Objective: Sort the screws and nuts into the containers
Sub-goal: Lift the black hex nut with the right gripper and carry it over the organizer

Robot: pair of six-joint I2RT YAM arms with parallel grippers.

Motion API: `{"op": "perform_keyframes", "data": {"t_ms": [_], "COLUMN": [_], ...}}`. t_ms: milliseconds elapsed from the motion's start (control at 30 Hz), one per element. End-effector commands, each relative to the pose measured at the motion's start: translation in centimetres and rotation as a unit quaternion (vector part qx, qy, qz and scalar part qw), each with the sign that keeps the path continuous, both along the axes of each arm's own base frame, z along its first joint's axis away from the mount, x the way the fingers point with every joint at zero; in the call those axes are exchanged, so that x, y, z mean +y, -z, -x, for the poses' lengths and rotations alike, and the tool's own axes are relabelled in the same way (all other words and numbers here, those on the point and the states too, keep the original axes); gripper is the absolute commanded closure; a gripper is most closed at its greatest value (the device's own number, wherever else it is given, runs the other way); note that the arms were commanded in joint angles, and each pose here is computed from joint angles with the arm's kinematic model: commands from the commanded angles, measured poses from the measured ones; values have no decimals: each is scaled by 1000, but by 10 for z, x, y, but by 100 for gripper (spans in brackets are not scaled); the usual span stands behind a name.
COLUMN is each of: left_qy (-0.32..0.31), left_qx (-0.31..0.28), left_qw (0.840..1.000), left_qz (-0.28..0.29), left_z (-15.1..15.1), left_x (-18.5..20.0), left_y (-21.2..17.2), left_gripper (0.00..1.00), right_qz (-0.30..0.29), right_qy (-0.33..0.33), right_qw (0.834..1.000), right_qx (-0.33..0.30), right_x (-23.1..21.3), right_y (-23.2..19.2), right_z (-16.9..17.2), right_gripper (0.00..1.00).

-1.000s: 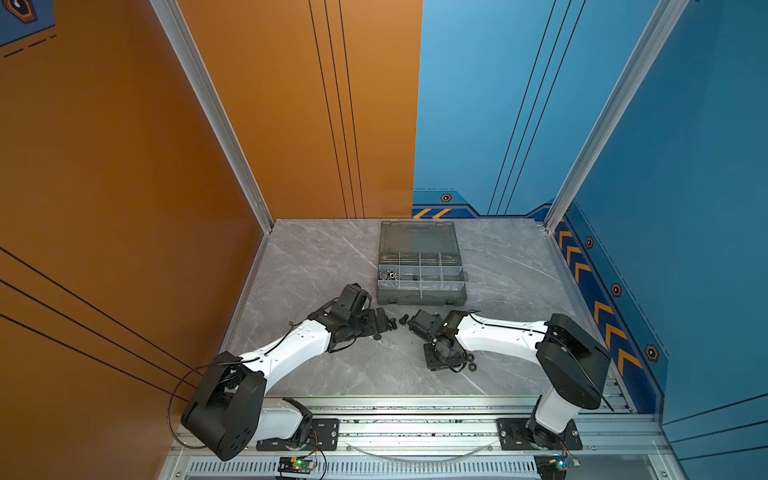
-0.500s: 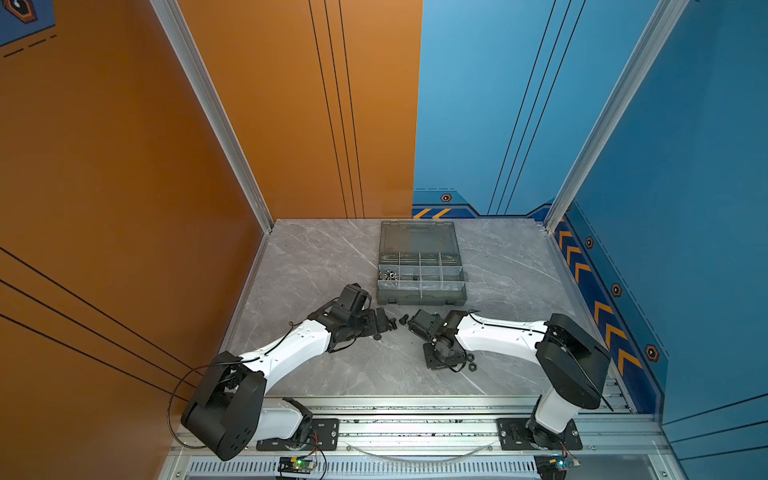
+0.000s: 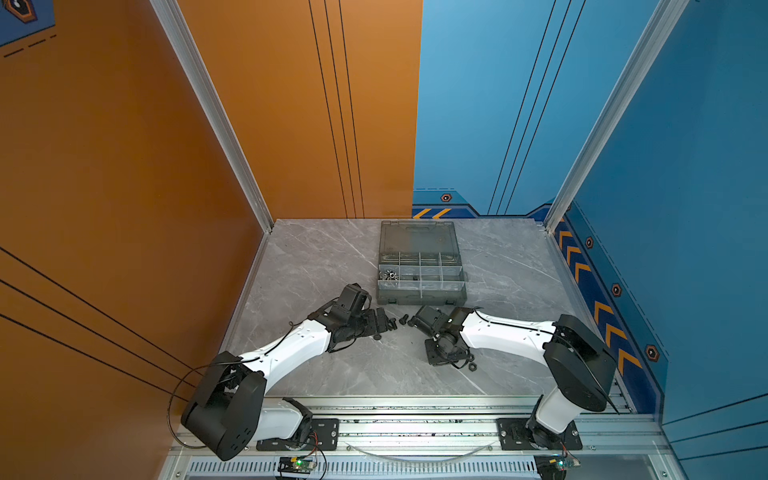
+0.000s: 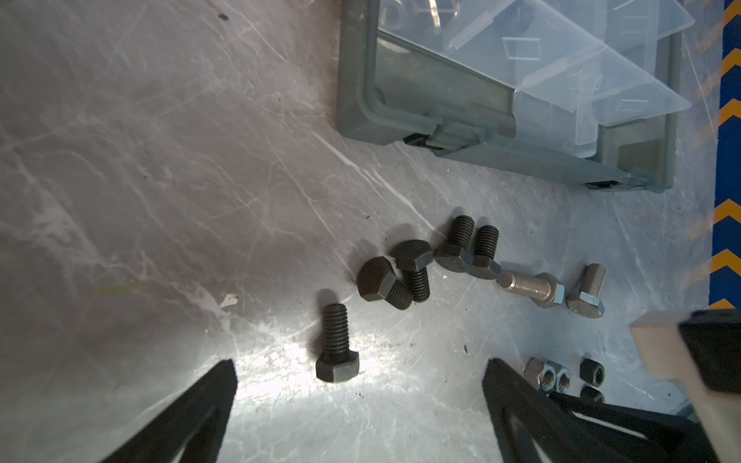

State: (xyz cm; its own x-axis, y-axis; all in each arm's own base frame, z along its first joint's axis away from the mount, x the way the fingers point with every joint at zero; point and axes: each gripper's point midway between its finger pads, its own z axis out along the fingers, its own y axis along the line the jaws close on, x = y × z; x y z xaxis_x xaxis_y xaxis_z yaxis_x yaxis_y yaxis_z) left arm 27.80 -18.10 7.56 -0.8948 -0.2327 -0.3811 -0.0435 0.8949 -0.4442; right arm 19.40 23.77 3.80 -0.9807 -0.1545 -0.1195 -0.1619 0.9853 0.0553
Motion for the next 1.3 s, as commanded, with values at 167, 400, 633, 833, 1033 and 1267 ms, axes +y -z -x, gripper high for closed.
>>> {"op": "perform_keyframes", "data": {"t_ms": [167, 400, 633, 833, 1033, 1267], "left_qy": [0, 2, 9, 4, 1, 1], "left_qx": [-6, -6, -5, -10, -9, -11], "left_qw": [1000, 1000, 1000, 1000, 1000, 1000], "left_qz": [5, 9, 12, 18, 21, 21], "left_z": [-2, -2, -10, -13, -13, -14], "left_x": [-2, -3, -8, -9, -10, -9], "left_y": [-3, -4, -9, -13, -13, -16], "left_gripper": [2, 2, 2, 2, 2, 2], "right_qz": [-89, -109, -79, -89, -83, -83], "right_qy": [-36, -29, -6, 1, 6, 7], "right_qw": [993, 986, 985, 984, 988, 991], "right_qx": [-68, -125, -151, -155, -130, -103], "right_x": [24, 32, 31, 44, 50, 57], "right_y": [-82, -123, -124, -116, -83, -55], "right_z": [-48, -119, -189, -234, -255, -258], "right_gripper": [100, 100, 100, 100, 100, 100]}}
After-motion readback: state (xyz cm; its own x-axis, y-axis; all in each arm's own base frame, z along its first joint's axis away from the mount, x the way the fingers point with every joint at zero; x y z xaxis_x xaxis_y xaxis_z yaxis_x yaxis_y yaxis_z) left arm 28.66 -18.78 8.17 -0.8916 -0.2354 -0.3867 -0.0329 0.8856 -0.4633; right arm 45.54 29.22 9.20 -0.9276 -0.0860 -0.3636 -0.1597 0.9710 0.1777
